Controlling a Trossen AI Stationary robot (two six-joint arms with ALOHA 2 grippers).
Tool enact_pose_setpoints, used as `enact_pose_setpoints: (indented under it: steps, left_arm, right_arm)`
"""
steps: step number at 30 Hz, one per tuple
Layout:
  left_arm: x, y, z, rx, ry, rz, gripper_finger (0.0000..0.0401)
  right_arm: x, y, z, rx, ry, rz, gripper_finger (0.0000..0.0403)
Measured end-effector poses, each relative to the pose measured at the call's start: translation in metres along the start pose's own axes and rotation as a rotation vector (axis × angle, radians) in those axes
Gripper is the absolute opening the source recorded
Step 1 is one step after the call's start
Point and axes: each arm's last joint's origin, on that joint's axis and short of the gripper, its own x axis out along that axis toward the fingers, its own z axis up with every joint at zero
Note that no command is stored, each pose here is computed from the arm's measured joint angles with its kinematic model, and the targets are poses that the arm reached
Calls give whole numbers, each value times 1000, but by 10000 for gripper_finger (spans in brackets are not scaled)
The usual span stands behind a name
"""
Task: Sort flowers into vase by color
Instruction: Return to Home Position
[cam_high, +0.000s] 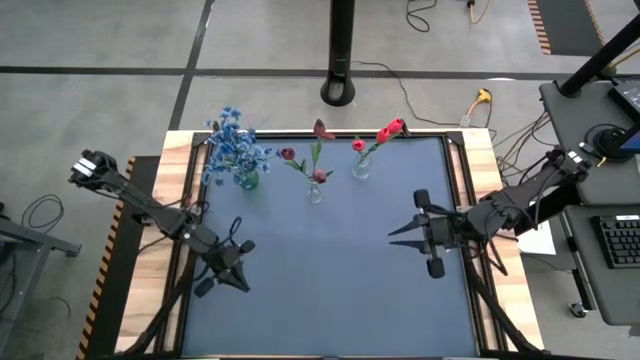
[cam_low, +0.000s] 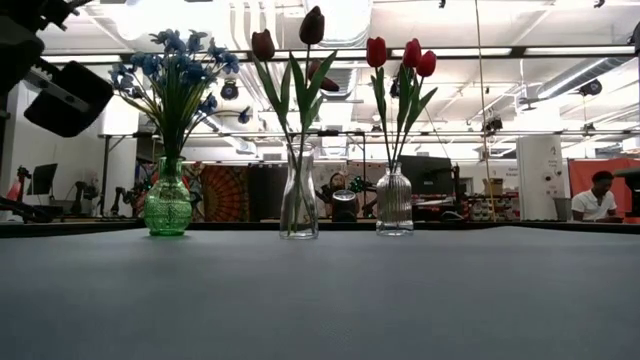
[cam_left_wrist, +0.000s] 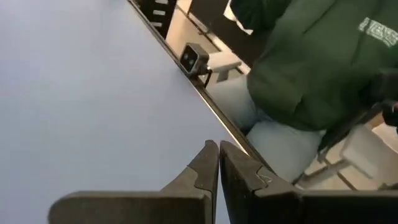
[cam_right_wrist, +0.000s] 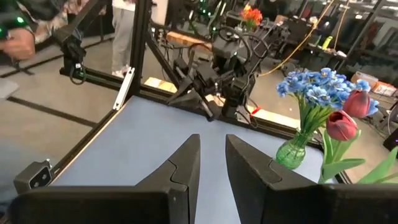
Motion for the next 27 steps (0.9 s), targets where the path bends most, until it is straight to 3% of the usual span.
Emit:
enact_pose_setpoints:
  steps: [4,11,19,27]
  left_arm:
    - [0,4,-8,1,-47,42,0]
    - [-3,13,-29,172,-77,99,0]
    - [-7,19,-38,331,-112,221,0]
    - [-9,24,-44,367,-96,245,0]
  right_arm:
    - [-8,-2,-9,7,-37,-6,68]
    - [-18,-3,-26,-12,-49,-8,68]
    - [-24,0,-63,-19,-195,-43,68]
    - [-45,-19,-102,11,-335,-183,68]
